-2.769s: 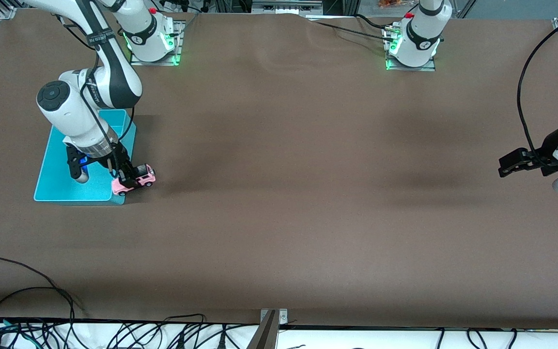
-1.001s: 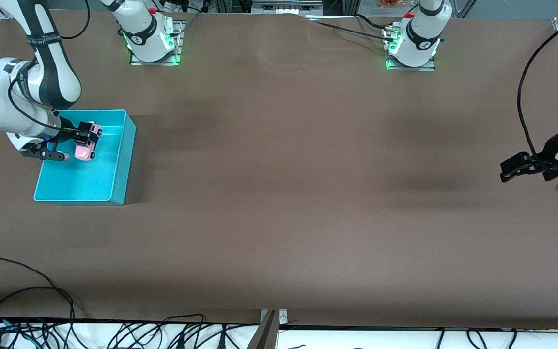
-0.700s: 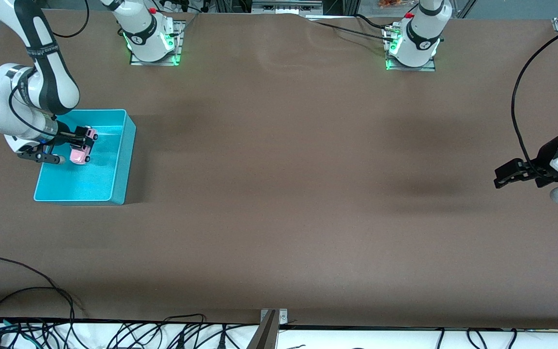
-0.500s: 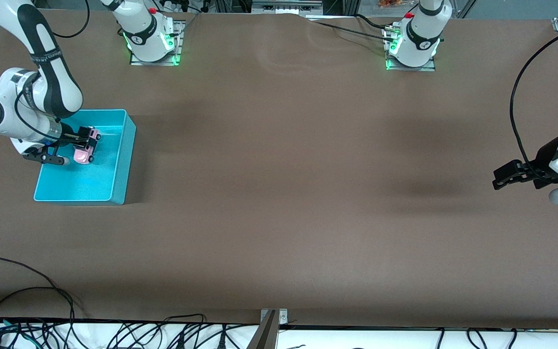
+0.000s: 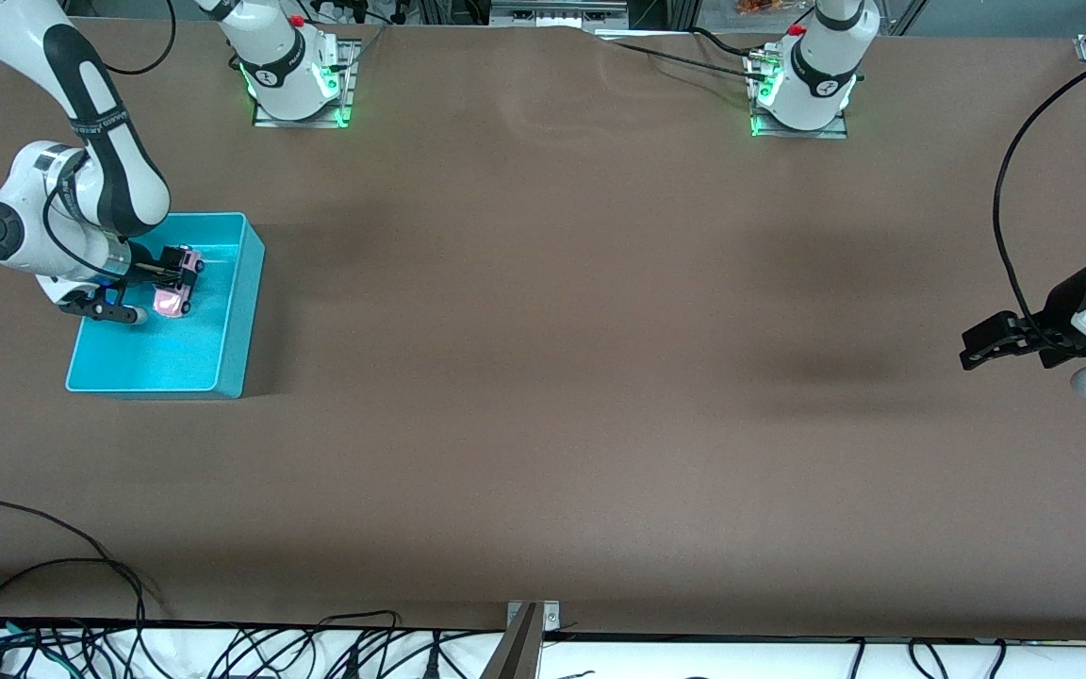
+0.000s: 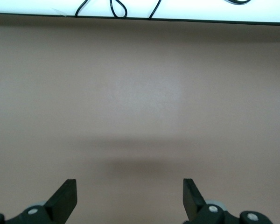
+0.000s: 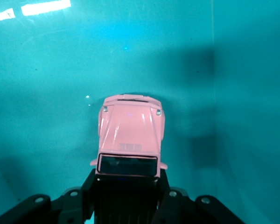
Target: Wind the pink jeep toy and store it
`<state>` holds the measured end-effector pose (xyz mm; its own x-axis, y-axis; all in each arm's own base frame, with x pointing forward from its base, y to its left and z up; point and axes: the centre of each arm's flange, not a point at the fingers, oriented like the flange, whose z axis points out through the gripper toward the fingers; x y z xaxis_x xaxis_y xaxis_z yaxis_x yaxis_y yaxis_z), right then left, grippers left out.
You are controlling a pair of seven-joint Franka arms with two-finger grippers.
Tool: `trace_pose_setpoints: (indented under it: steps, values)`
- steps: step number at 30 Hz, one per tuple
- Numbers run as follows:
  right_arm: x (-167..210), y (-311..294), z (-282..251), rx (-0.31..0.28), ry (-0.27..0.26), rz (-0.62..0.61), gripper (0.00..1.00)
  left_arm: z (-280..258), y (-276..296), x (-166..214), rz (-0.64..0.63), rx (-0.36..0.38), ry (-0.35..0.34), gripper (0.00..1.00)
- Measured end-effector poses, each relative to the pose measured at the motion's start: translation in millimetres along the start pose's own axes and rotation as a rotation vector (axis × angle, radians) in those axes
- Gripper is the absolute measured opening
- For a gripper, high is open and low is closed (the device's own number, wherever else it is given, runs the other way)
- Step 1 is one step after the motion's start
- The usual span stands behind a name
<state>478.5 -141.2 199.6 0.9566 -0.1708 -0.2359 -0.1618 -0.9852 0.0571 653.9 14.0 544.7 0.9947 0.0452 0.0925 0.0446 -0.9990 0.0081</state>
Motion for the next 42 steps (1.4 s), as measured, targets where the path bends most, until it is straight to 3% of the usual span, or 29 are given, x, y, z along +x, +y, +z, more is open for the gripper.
trace_pose_setpoints:
  steps: [10,21,30,42]
  values:
    - [-1.1,9.0,1.0,0.004,-0.002,0.018,0.55,0.0,-2.6,0.1,-0.004,0.001,0.0,1.0]
    - [-1.1,9.9,0.1,0.004,0.0,0.019,1.0,-7.0,4.0,-2.5,0.007,-0.002,0.002,1.0]
    - [-2.7,11.5,-26.0,0.009,0.011,0.022,1.0,-32.8,8.2,-9.4,0.014,-0.009,0.037,1.0]
    - [-16.7,13.3,-109.7,0.02,0.092,0.024,1.0,-52.7,-1.2,-14.7,0.0,-0.01,0.068,1.0]
